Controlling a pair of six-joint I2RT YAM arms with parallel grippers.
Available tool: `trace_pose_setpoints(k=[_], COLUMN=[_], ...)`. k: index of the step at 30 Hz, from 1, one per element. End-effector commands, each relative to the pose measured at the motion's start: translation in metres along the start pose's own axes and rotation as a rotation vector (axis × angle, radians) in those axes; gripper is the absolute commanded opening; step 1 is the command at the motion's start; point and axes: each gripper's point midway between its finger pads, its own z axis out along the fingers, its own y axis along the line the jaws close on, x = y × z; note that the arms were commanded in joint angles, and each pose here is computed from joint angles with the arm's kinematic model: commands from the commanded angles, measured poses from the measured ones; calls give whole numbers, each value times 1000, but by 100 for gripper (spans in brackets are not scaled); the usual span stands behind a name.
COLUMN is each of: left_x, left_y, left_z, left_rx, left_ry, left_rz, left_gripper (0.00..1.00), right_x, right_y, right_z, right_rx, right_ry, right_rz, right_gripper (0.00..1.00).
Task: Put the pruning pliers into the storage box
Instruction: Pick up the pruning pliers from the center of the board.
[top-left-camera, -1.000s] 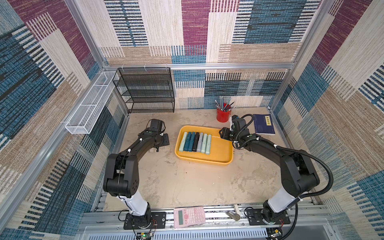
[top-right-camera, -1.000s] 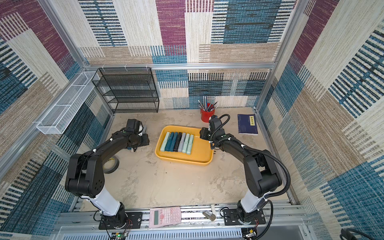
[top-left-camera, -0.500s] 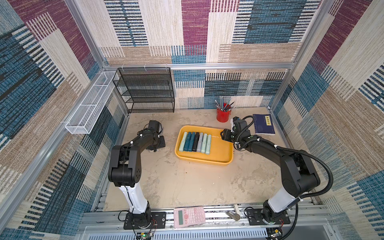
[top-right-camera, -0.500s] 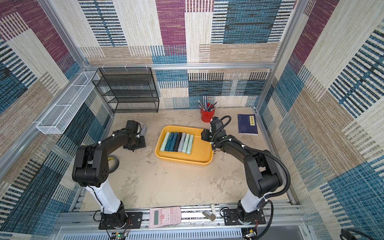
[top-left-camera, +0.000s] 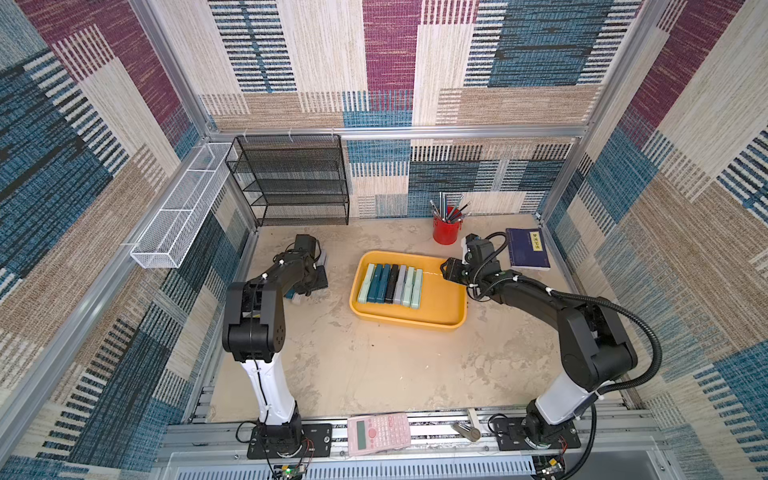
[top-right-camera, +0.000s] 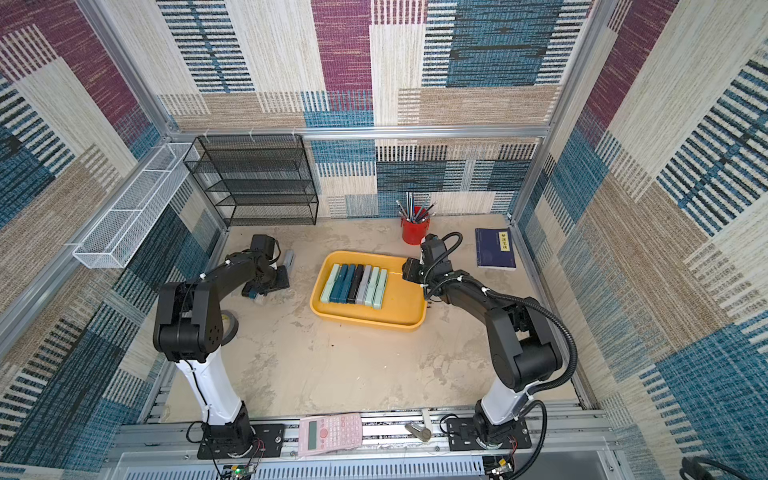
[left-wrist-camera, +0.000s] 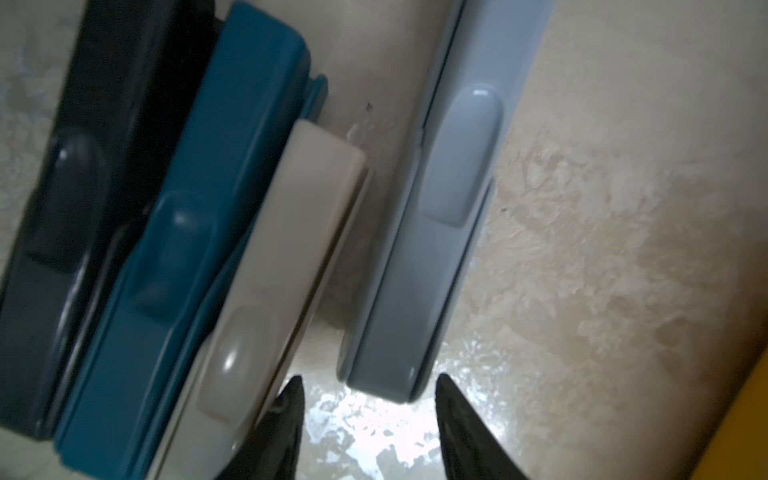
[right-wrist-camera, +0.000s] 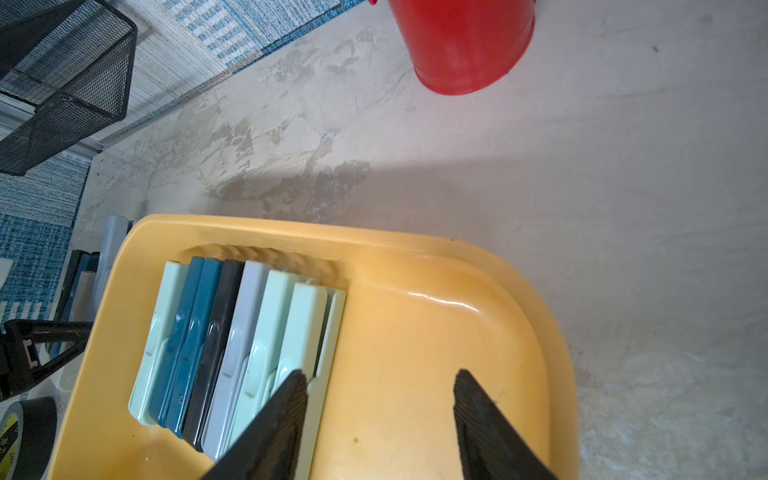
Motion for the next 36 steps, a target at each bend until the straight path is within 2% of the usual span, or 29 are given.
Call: trace_pose_setpoints(k=[1, 7, 14, 17, 23, 28, 36], left_x=[-2, -11, -18, -16, -15, -17, -22], left_y=[-1, -3, -7, -7, -12, -24, -52], left_z=[1, 6, 11, 13, 10, -5, -62], left_rx=[2, -9, -15, -24, -20, -6, 39], left_ry=[18, 41, 63, 78, 75, 47, -59], left_rz=[33, 60, 93, 112, 126, 149, 204], left_gripper=[53, 51, 44, 38, 21, 10, 6], right_x=[-4, -5, -5, -4, -5, -6, -6], right_y=[3, 4, 3, 1, 0, -2, -3], right_z=[2, 3, 1, 0, -5, -10, -19], right_rx=[-19, -24, -26, -25, -23, -18, -15], right_ry=[-14, -17, -22, -23, -32, -43, -60], right_rz=[6, 6, 11, 13, 13, 15, 17], right_gripper=[58, 58, 57, 57, 56, 55, 55])
